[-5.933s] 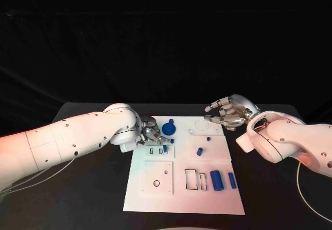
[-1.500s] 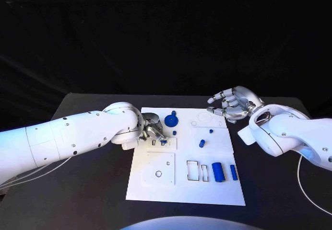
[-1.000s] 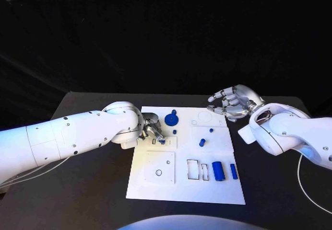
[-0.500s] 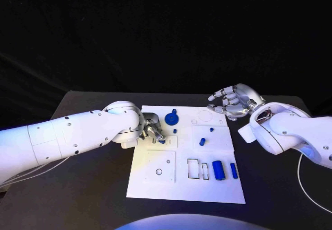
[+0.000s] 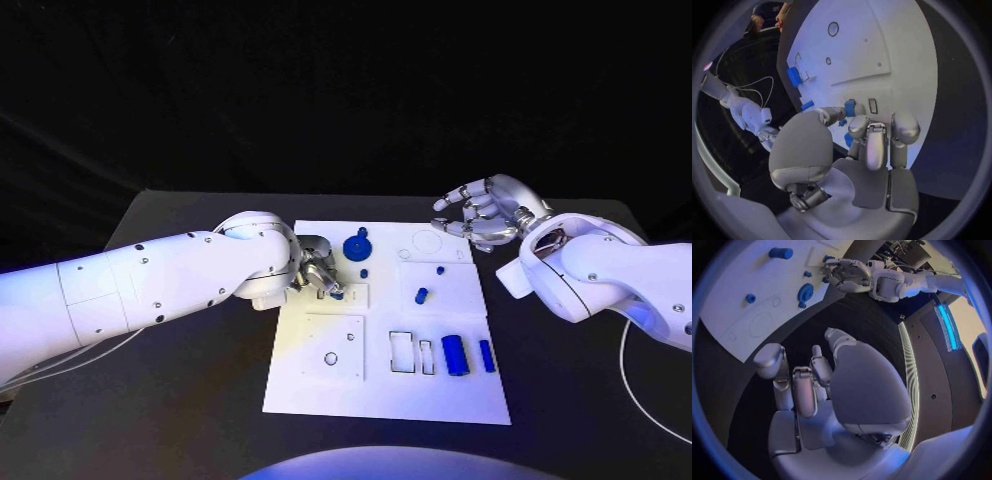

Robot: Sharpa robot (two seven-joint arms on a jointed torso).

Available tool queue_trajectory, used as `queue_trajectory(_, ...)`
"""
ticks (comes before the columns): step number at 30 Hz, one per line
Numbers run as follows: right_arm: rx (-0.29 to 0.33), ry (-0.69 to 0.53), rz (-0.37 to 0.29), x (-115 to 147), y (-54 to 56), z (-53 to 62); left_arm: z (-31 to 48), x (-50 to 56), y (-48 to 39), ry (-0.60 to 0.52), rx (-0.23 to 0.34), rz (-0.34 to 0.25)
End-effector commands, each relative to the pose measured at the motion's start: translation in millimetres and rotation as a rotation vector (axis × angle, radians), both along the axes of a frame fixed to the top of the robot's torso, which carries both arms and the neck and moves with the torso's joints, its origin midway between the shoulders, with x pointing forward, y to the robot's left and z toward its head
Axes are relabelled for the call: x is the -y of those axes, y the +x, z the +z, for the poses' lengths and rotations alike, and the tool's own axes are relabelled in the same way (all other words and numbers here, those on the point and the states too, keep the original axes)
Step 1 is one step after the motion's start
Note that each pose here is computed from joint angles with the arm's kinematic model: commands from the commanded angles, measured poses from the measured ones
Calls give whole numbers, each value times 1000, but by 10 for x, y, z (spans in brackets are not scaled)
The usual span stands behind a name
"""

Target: Assemble the parts on the task board

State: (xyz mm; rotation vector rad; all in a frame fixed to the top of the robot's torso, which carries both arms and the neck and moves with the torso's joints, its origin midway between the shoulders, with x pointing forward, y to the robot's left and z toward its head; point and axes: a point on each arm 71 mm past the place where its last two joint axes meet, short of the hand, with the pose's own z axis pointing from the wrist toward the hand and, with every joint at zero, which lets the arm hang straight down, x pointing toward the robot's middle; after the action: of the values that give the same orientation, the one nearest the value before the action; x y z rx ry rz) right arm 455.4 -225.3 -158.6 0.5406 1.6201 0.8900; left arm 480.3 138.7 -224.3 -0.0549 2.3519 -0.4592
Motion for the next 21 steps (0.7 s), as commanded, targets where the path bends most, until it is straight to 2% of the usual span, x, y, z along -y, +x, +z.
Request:
queue_trajectory(1, 14, -7, 14, -14, -4, 5, -39, 25, -39, 15, -23, -25)
queue_trajectory(21, 13, -7, 16, -16, -7, 5, -43, 62, -30, 11, -23, -28)
